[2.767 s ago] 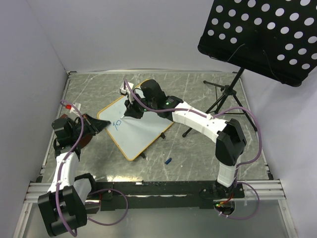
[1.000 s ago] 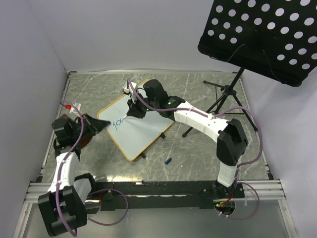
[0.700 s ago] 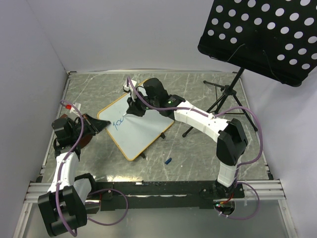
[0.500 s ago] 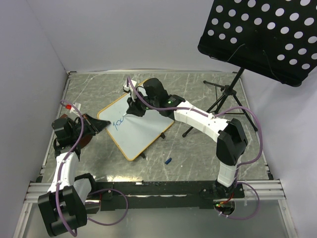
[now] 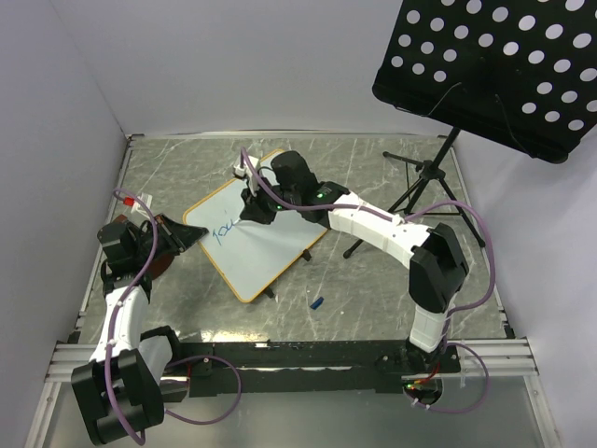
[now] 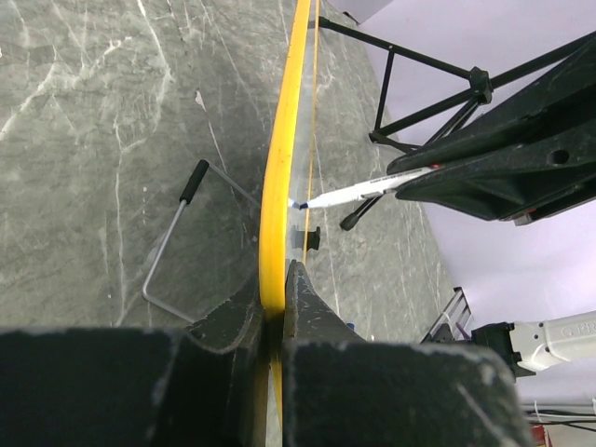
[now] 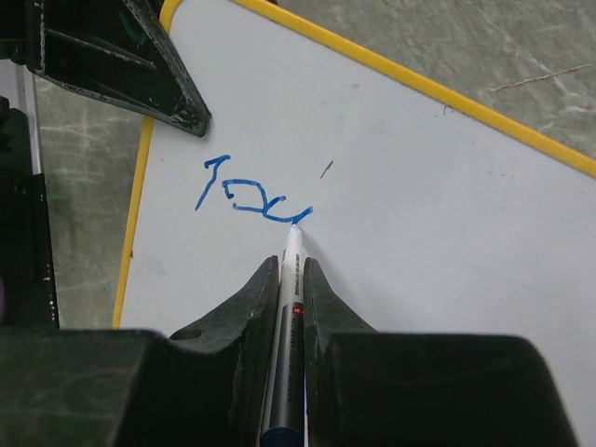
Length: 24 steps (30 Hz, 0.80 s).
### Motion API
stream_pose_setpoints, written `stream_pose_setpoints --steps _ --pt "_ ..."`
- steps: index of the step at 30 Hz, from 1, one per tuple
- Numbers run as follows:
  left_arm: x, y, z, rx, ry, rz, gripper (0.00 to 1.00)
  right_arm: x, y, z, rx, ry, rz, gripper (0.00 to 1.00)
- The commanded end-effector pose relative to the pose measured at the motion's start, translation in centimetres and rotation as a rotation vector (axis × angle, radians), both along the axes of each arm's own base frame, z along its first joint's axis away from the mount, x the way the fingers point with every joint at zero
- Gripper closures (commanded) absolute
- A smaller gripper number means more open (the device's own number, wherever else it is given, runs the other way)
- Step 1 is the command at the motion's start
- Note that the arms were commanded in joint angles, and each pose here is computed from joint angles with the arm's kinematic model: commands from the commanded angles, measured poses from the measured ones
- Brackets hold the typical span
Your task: Write a sentence on the whiteboard
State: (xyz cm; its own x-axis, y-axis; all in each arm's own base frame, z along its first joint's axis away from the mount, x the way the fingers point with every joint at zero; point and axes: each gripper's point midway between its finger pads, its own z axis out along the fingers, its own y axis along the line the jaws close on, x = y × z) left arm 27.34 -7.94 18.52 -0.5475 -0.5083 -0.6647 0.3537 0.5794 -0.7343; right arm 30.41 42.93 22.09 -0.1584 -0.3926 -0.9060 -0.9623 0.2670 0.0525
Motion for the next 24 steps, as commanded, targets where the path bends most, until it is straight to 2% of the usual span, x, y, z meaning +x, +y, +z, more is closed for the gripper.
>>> stream_pose_setpoints --steps 1,16,24 --pt "0.6 0.3 1.1 0.093 -0.128 -0.018 0.99 -0.4 -0.9 0.8 0.009 -0.017 -0.002 1.0" --pt "0.6 0.3 1.1 0.092 -0.128 -0.018 0.99 -3.6 -0.3 -0.4 -0.005 0.016 0.061 1.0" --pt "0.6 0.2 1.1 0.092 -0.127 -0.019 0.99 -3.1 1.0 3.0 0.049 -0.01 0.063 1.0"
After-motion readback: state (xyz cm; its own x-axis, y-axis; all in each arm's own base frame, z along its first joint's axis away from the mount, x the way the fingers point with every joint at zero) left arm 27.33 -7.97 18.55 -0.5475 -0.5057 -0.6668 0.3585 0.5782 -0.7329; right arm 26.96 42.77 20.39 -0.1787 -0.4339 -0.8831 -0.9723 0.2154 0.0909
